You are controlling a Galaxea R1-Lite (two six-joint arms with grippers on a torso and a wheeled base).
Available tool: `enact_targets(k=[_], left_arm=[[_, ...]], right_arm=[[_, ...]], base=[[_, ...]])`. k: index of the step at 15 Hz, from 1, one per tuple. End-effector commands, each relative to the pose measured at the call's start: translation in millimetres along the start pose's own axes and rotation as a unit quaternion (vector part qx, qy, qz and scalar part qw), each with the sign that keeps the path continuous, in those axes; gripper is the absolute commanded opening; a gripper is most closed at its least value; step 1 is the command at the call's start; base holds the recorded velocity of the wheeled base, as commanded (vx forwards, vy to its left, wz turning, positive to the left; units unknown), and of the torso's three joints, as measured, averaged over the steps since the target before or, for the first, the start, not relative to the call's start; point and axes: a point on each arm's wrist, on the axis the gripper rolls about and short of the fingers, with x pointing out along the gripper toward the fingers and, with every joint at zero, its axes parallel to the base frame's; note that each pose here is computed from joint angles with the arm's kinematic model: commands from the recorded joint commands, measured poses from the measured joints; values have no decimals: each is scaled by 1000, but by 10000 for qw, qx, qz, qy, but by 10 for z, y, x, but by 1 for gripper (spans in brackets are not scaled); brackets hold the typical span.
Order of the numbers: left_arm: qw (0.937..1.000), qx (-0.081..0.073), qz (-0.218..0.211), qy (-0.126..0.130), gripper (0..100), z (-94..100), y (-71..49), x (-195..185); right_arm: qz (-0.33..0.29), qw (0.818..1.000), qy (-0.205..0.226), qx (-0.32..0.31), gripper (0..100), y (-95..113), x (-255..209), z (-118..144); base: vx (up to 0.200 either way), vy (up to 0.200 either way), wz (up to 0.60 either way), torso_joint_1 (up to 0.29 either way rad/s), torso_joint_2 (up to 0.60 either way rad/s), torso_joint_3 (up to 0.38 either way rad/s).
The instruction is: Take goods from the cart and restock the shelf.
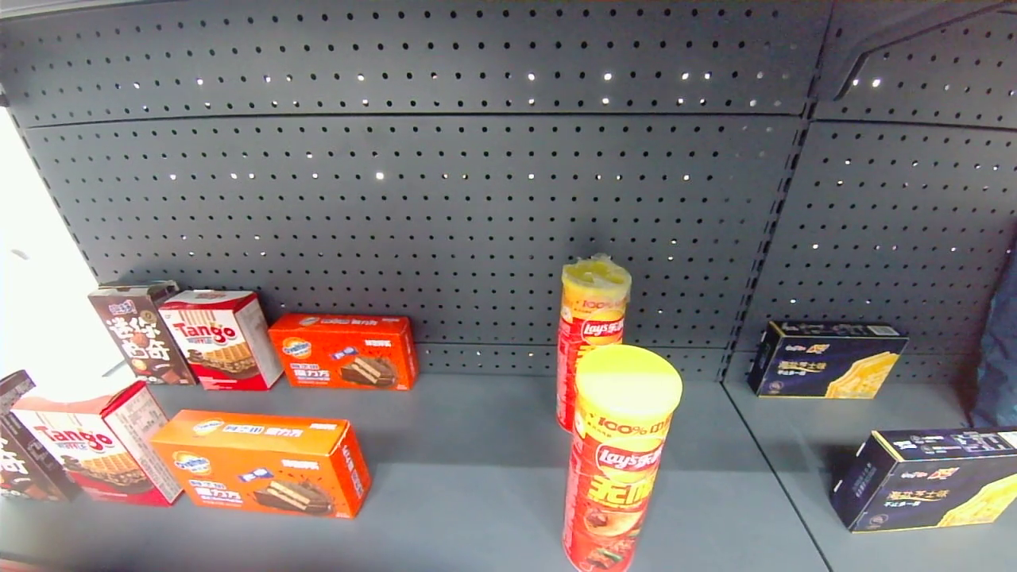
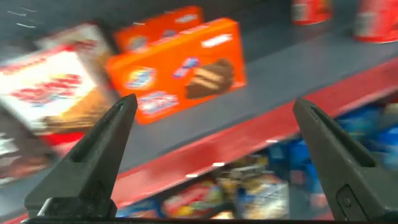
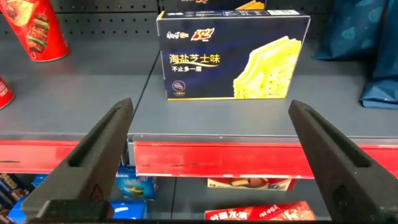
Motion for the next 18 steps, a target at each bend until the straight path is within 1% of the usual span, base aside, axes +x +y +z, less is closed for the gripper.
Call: enact_targets(k=[1, 2, 3, 4, 5, 6, 7, 8, 9, 10, 11, 12, 13, 14, 16, 18], left_arm=[[9994, -318, -153, 47, 100, -31, 5, 10], [9994, -324, 106, 80, 100, -36, 31, 14], [9982, -408, 445, 32, 100, -12, 37, 14], [9960, -565, 676, 175, 100, 106, 11, 99], [9960, -623, 643, 47, 100, 243, -10, 208], [9961, -623, 624, 6, 100, 310, -26, 300], [9962, -616, 618, -10, 100, 306, -37, 310], [9965, -600, 586, -3, 100, 245, -79, 295], [9964, -566, 622, -139, 100, 209, -122, 240], [9965, -555, 614, -136, 100, 149, -166, 188], [9961, -507, 697, -203, 100, 76, -221, 124], [9959, -500, 745, -132, 100, 28, -239, 102], [9954, -515, 791, -136, 100, 29, -235, 101], [9953, -487, 817, -163, 100, -2, -242, 75], [9951, -511, 836, -118, 100, -19, -244, 71], [9952, -480, 844, -115, 100, -19, -244, 70]], right_arm=[[2, 10000, -2, -1, 100, 0, 0, 0], [2, 10000, -2, -1, 100, 0, 0, 0], [2, 10000, -2, -1, 100, 0, 0, 0], [2, 10000, -2, -1, 100, 0, 0, 0], [2, 10000, -2, -1, 100, 0, 0, 0], [2, 10000, 6, -1, 100, 0, 0, -2], [2, 10000, -2, -1, 100, 0, 0, 0], [2, 10000, -2, -1, 100, 0, 0, 0], [2, 10000, -2, -1, 100, 0, 0, 0], [2, 10000, -2, -1, 100, 0, 0, 0], [2, 10000, -2, -1, 100, 0, 0, 0], [2, 10000, -2, -1, 100, 0, 0, 0], [2, 10000, -2, -1, 100, 0, 0, 0], [2, 10000, -2, -1, 100, 0, 0, 0], [2, 10000, -2, -1, 100, 0, 0, 0], [2, 10000, 6, -1, 100, 0, 0, -2]], base=[[0, 0, 0, 0, 0, 0], [0, 0, 0, 0, 0, 0], [0, 0, 0, 0, 0, 0], [0, 0, 0, 0, 0, 0], [0, 0, 0, 0, 0, 0], [0, 0, 0, 0, 0, 0], [0, 0, 0, 0, 0, 0], [0, 0, 0, 0, 0, 0], [0, 0, 0, 0, 0, 0], [0, 0, 0, 0, 0, 0], [0, 0, 0, 0, 0, 0], [0, 0, 0, 0, 0, 0], [0, 0, 0, 0, 0, 0], [0, 0, 0, 0, 0, 0], [0, 0, 0, 0, 0, 0], [0, 0, 0, 0, 0, 0]])
